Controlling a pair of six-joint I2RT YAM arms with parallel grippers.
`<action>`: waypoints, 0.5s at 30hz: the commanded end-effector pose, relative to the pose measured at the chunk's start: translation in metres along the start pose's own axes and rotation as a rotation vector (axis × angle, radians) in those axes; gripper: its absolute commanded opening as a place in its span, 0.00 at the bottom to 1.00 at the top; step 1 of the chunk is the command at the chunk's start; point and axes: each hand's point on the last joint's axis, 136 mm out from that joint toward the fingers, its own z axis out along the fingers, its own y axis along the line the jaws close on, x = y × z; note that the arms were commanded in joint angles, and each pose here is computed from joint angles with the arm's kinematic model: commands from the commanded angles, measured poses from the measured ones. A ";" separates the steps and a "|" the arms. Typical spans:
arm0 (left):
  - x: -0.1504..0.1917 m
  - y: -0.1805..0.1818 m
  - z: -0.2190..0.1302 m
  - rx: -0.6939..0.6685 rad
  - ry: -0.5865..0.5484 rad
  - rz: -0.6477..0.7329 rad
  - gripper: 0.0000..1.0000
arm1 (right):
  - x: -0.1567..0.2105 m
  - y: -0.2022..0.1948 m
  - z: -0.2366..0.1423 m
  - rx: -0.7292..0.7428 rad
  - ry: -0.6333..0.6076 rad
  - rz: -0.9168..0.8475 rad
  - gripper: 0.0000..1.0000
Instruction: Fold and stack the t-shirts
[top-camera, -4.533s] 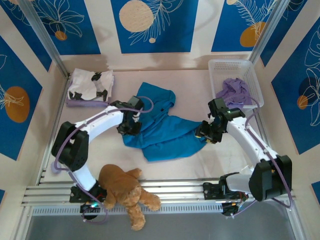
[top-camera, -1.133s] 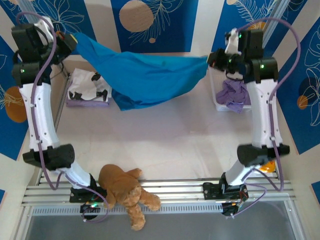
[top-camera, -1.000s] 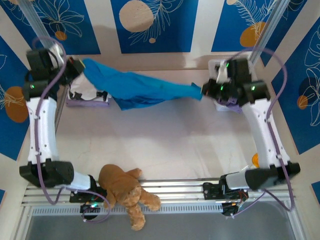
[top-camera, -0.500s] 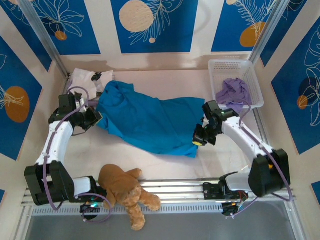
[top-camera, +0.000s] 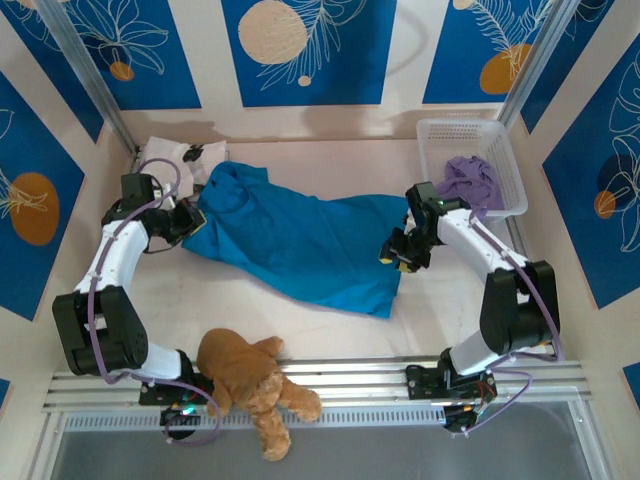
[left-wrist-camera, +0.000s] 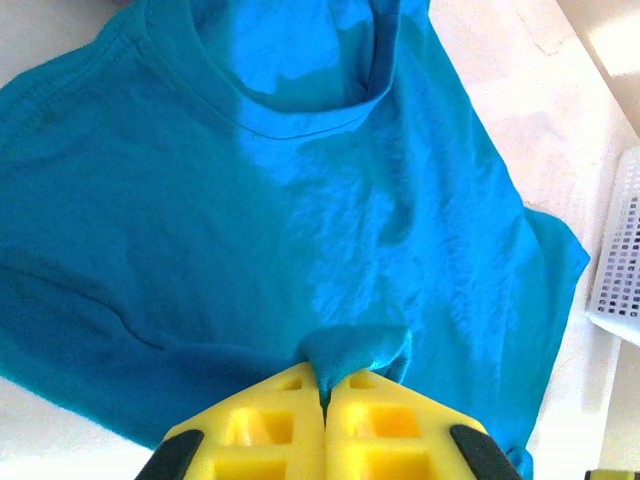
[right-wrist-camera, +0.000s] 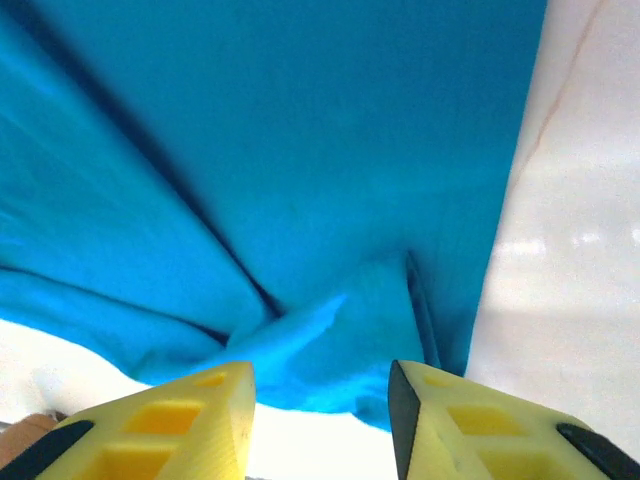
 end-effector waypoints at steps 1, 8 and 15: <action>0.007 0.001 0.001 0.021 0.016 0.019 0.00 | 0.025 -0.004 0.000 -0.039 0.020 0.046 0.43; 0.010 0.006 -0.002 -0.006 0.020 0.029 0.00 | 0.039 -0.019 0.020 -0.066 0.051 0.080 0.43; 0.016 0.007 -0.004 -0.011 0.024 0.027 0.00 | 0.037 -0.027 0.037 -0.075 0.059 0.088 0.43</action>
